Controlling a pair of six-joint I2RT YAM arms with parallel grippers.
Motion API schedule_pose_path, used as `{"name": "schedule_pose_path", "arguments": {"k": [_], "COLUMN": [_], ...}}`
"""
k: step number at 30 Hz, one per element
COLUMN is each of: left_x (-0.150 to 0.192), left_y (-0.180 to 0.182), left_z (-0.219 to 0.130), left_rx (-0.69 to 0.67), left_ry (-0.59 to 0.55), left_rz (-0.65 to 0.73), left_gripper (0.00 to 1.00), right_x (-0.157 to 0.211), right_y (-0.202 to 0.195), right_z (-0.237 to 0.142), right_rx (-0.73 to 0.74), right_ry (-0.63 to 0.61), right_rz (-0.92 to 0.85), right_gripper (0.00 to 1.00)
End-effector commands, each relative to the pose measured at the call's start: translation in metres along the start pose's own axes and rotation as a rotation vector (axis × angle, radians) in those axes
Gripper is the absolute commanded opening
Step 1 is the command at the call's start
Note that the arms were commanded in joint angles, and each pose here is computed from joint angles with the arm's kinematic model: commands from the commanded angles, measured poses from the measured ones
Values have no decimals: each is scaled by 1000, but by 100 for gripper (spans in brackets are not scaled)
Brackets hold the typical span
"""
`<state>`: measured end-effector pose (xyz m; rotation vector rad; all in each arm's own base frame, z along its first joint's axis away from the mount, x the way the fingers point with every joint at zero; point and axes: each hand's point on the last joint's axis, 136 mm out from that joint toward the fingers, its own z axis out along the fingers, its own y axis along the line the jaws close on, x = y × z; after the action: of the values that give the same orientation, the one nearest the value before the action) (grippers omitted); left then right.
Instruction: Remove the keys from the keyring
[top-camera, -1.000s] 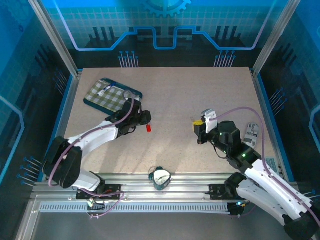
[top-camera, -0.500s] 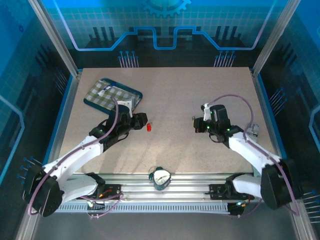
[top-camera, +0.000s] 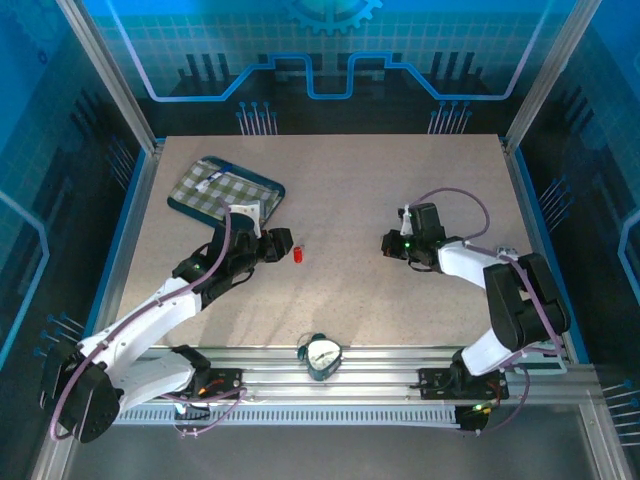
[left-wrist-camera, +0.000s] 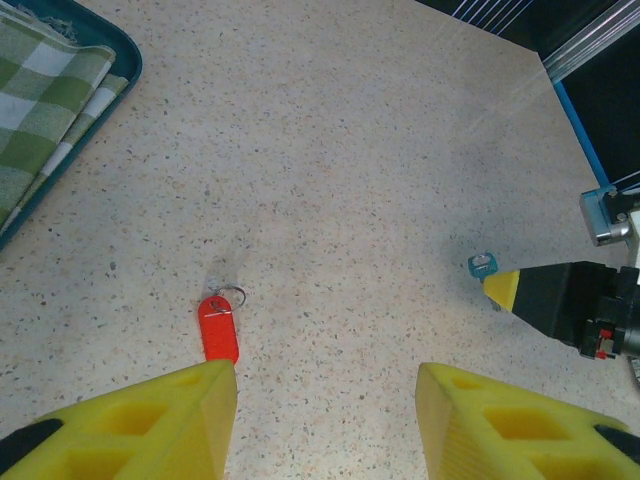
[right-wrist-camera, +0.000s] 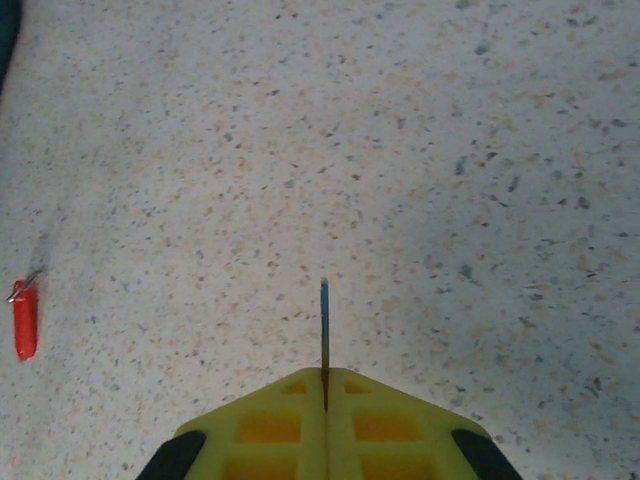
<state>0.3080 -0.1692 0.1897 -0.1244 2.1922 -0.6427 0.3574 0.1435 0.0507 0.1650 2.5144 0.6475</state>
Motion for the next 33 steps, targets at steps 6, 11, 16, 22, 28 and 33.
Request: {"name": "schedule_pose_path", "arguments": {"k": [6, 11, 16, 22, 28, 33], "left_x": [-7, -20, -50, -72, -72, -58], "left_y": [13, 25, 55, 99, 155, 201], "left_z": [-11, -21, -42, -56, -35, -5], "left_rx": [-81, -165, -369, -642, -723, -809], "left_ry": [-37, -72, -179, -303, -450, -463], "left_rz": [4, 32, 98, 305, 317, 321], "left_gripper": [71, 99, 99, 99, 99, 99], "right_x": [-24, -37, -58, -85, -103, -97], "right_y": [-18, -27, -34, -56, -50, -74], "right_z": [-33, -79, -127, -165, -133, -93], "right_rx": [46, 153, 284, 551, 607, 716], "right_ry": [-85, -167, -300, -473, -686, -676], "right_rz": [21, -21, -80, -132, -424, -500], "right_gripper": [48, 100, 100, 100, 100, 100]}}
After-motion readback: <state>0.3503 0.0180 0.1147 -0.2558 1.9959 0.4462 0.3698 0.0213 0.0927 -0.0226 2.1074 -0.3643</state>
